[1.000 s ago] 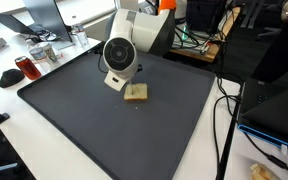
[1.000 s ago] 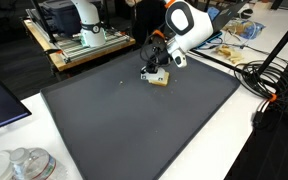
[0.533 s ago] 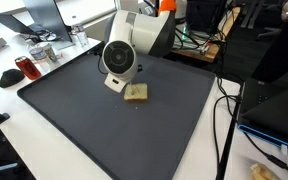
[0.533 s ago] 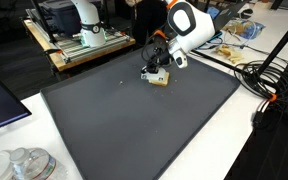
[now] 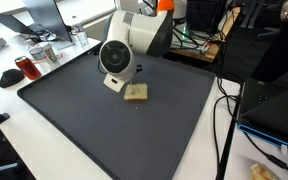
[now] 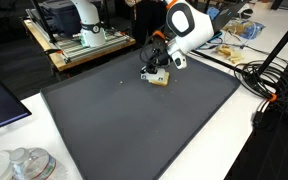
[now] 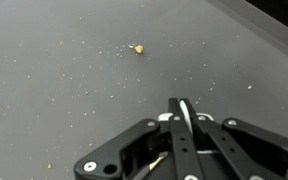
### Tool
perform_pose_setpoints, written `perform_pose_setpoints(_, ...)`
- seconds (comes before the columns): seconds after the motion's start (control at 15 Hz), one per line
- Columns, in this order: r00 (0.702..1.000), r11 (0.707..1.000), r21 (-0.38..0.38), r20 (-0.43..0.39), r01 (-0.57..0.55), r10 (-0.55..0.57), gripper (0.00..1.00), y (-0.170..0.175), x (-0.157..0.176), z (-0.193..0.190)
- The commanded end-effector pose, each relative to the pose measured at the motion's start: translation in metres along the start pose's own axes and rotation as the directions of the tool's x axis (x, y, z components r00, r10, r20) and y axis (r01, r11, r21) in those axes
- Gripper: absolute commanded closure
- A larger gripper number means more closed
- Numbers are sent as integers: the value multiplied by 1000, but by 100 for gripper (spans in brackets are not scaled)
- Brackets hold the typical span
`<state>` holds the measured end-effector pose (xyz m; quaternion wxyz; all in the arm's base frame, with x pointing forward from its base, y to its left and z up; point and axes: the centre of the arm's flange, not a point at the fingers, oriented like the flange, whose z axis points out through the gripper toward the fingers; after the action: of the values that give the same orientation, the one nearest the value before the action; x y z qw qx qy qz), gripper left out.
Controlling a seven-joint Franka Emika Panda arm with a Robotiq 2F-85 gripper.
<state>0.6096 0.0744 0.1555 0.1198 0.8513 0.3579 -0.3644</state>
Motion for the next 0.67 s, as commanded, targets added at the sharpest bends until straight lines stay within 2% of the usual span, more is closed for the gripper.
perform_pose_setpoints(0.0, 1000, 998, 57, -14, 12, -11, 99, 2, 9, 34)
perform_pose_setpoints(0.6, 1000, 997, 75, -12, -7, 8, 99, 6, -7, 42)
